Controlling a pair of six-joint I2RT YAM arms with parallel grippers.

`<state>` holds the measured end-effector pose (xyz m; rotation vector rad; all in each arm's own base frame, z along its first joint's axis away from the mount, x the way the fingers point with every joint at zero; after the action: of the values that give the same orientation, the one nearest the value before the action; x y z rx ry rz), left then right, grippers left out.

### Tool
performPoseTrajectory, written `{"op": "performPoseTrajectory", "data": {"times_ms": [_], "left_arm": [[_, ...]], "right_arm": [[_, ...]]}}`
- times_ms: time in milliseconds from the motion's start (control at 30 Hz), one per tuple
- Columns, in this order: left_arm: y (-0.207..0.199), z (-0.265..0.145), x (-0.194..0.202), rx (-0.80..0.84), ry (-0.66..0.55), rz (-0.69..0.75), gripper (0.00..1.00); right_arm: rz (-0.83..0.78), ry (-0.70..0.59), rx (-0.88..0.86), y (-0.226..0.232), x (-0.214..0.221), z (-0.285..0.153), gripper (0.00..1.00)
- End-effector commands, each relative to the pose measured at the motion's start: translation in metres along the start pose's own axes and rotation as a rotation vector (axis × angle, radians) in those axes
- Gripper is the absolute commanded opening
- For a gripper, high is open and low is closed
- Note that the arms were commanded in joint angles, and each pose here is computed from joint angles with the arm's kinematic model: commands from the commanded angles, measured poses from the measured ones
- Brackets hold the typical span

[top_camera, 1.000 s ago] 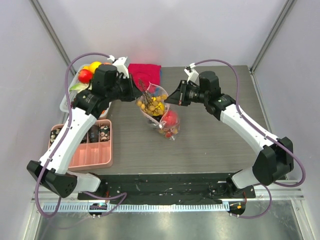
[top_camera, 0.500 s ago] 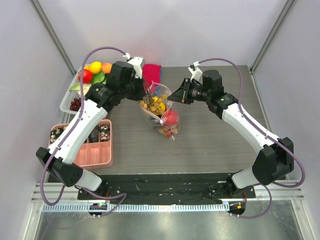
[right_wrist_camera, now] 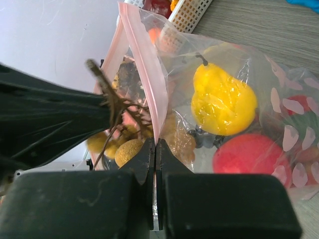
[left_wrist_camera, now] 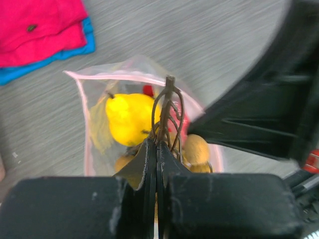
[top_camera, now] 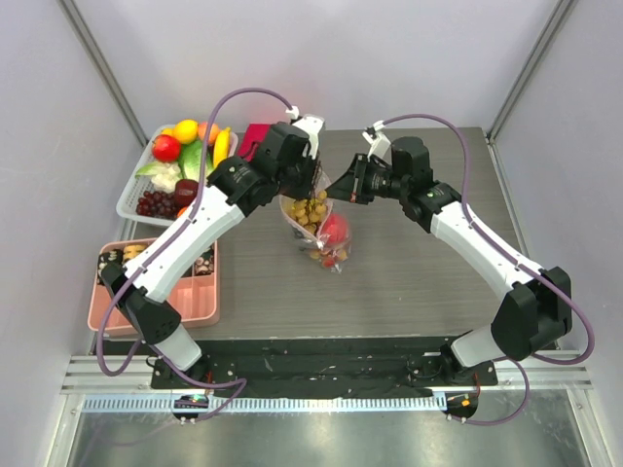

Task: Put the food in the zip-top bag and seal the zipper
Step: Place the fake fruit in the zipper food storage bag.

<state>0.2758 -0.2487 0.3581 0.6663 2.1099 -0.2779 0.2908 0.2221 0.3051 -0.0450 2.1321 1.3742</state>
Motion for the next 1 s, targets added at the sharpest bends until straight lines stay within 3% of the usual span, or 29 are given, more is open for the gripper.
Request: {"op": "performPoseTrajectory", "data": {"times_ms": [0, 167, 400, 467, 533, 567, 600, 767, 867, 967], "left_arm": [[0.010, 0.011, 0.009, -0.135, 0.010, -0.033, 0.00], [0.012, 0.019, 0.019, -0.174, 0.015, -0.040, 0.00], [0.005, 0.028, 0.057, -0.140, 0.186, -0.028, 0.00], [0.008, 0.030, 0.061, -0.166, 0.187, -0.022, 0.00], [0.011, 0.032, 0.058, -0.196, 0.185, -0.006, 0.09], [0.012, 0.033, 0.054, -0.196, 0.178, -0.006, 0.22], [0.012, 0.033, 0.049, -0.196, 0.165, -0.003, 0.27], [0.012, 0.012, 0.006, -0.143, 0.000, 0.013, 0.59], [0.017, -0.011, -0.011, -0.120, -0.080, 0.013, 0.70], [0.024, -0.039, -0.022, -0.014, -0.144, -0.005, 0.73]], "right_arm": [[-0.085, -0.066, -0.115, 0.038, -0.013, -0.016, 0.01], [-0.083, -0.065, -0.114, 0.039, -0.013, -0.016, 0.01], [-0.083, -0.072, -0.112, 0.040, -0.014, -0.016, 0.01], [-0.086, -0.072, -0.114, 0.040, -0.014, -0.016, 0.01], [-0.087, -0.070, -0.115, 0.040, -0.014, -0.016, 0.01], [-0.085, -0.068, -0.117, 0.040, -0.014, -0.016, 0.01], [-0.082, -0.065, -0.118, 0.040, -0.014, -0.016, 0.01], [-0.065, -0.052, -0.156, 0.048, -0.013, -0.018, 0.01], [-0.056, -0.059, -0.179, 0.056, -0.015, -0.021, 0.01], [-0.047, -0.084, -0.196, 0.065, -0.020, -0.026, 0.01]]}}
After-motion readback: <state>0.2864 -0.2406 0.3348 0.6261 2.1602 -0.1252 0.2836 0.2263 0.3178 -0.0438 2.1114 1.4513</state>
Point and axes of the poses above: each gripper's point midway between its finger pads, its own z axis out along the fingers, its own y axis along the line the jaws close on, x = y × z, the point moved 8 cm from there along -z, back along the fingers, and after that the axes turned 10 degrees about z, right-handed, at the moved point
